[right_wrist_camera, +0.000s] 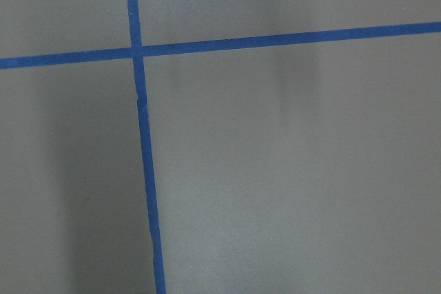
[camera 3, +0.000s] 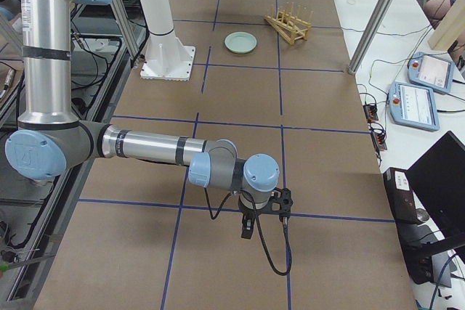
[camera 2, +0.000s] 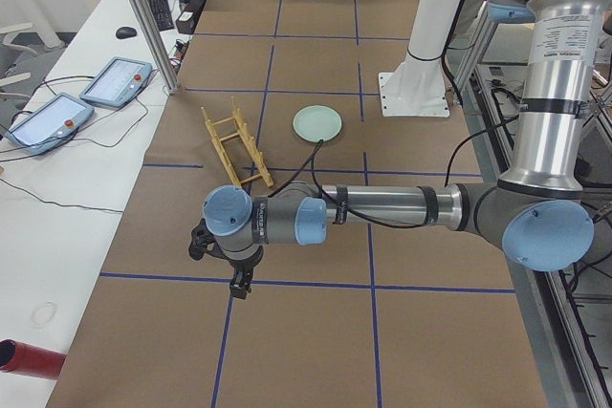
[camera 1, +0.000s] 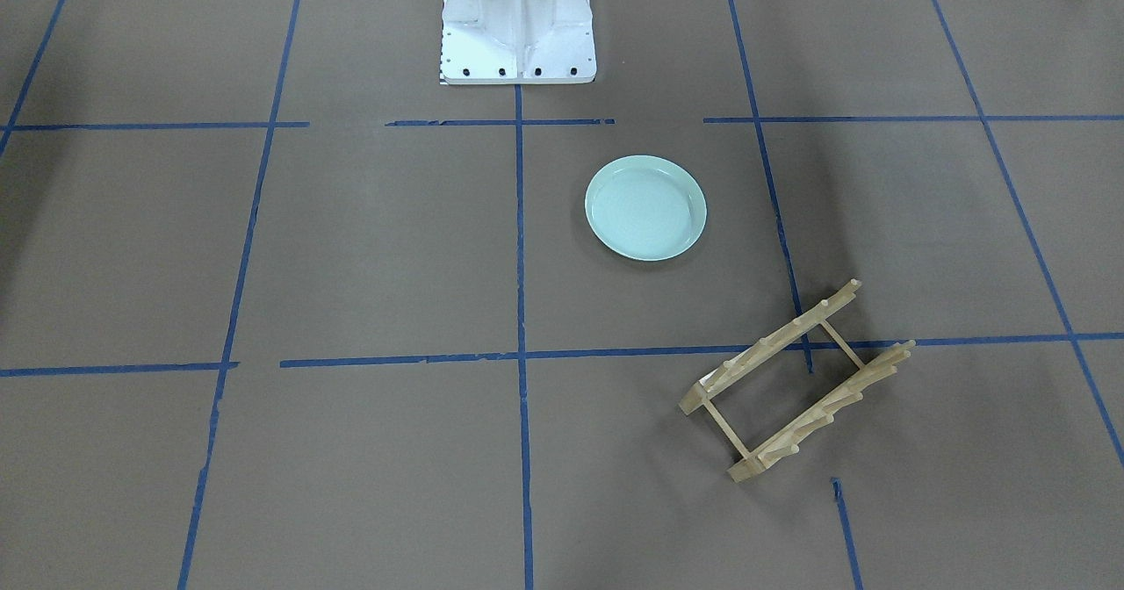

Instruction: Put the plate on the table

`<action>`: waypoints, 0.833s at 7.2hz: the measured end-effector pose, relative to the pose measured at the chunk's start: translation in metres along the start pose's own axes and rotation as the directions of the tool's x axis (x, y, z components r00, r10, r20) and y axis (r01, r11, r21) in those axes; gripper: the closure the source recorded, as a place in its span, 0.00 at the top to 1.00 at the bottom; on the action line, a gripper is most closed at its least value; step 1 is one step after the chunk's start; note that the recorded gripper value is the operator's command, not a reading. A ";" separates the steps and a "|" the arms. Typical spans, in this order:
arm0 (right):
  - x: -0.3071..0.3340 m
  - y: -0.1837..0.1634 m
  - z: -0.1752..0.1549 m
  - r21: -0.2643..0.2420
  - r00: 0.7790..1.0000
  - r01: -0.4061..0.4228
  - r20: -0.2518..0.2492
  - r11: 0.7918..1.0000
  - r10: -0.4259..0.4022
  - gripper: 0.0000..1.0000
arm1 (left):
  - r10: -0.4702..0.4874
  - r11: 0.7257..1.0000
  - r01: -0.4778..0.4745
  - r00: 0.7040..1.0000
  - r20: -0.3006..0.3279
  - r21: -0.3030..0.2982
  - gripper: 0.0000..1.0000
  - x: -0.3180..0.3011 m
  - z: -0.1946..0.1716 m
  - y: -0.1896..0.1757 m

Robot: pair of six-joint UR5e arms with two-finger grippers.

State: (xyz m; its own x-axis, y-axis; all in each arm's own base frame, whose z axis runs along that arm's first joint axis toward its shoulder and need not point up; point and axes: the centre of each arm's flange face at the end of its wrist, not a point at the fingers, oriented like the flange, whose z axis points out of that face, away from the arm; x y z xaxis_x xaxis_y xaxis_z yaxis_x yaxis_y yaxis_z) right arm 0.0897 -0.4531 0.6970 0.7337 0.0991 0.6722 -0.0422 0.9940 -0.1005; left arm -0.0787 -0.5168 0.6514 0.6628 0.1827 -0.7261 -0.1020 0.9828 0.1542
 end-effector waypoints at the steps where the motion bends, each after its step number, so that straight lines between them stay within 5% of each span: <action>1: 0.000 0.000 0.000 0.000 1.000 0.000 0.000 1.000 0.000 1.00 | 0.006 1.000 -0.006 1.000 0.003 0.007 1.00 0.003 -0.004 -0.003; 6: 0.000 0.000 0.000 0.000 1.000 0.000 0.000 1.000 0.000 1.00 | 0.013 1.000 -0.014 1.000 0.015 0.024 1.00 0.008 -0.015 -0.005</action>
State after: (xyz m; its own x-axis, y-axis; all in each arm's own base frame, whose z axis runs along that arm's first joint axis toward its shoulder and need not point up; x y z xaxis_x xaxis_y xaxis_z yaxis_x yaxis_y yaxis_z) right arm 0.0897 -0.4531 0.6970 0.7337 0.0991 0.6722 -0.0422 0.9940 -0.1006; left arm -0.0842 -0.5202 0.6344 0.6727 0.1953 -0.7137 -0.0931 0.9792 0.1801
